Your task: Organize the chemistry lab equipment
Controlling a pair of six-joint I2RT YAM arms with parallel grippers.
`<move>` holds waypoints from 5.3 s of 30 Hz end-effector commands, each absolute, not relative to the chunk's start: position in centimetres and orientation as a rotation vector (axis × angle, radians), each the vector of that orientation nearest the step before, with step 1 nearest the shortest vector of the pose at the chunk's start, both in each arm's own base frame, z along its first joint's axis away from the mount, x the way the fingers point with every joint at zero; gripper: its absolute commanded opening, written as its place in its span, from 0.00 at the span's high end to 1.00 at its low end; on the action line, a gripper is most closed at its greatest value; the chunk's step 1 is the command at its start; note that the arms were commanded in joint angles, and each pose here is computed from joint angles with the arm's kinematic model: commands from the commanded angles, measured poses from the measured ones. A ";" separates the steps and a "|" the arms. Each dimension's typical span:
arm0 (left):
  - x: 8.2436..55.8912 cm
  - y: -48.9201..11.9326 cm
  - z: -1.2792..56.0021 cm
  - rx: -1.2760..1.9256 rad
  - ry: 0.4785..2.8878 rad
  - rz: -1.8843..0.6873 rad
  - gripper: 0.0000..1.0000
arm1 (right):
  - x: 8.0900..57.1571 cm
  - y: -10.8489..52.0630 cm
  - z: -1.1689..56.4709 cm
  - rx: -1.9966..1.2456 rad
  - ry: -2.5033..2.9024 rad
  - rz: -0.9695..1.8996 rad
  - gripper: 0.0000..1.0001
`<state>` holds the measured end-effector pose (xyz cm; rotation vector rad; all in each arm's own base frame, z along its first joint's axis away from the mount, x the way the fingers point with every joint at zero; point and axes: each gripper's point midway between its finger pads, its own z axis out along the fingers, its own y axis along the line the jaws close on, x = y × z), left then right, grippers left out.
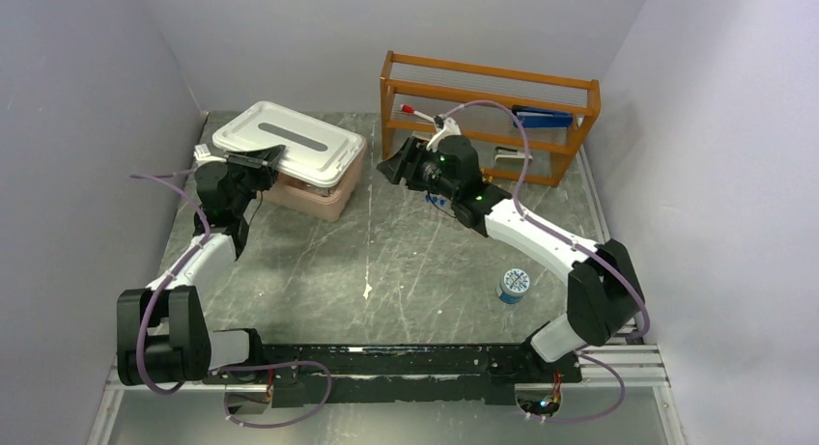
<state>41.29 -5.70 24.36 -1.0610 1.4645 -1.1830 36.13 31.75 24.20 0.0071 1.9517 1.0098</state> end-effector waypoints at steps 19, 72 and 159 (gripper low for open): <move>40.1 -5.0 22.2 -1.144 1.574 -1.000 0.41 | 39.2 37.0 21.0 -0.117 2.018 0.812 0.32; 38.0 -2.9 18.5 -0.829 2.021 -0.743 0.69 | 44.1 41.0 16.9 -0.167 2.083 0.713 0.72; 27.4 -3.8 32.5 -0.098 1.896 -0.268 0.11 | 23.8 8.3 28.2 0.191 1.967 0.089 0.16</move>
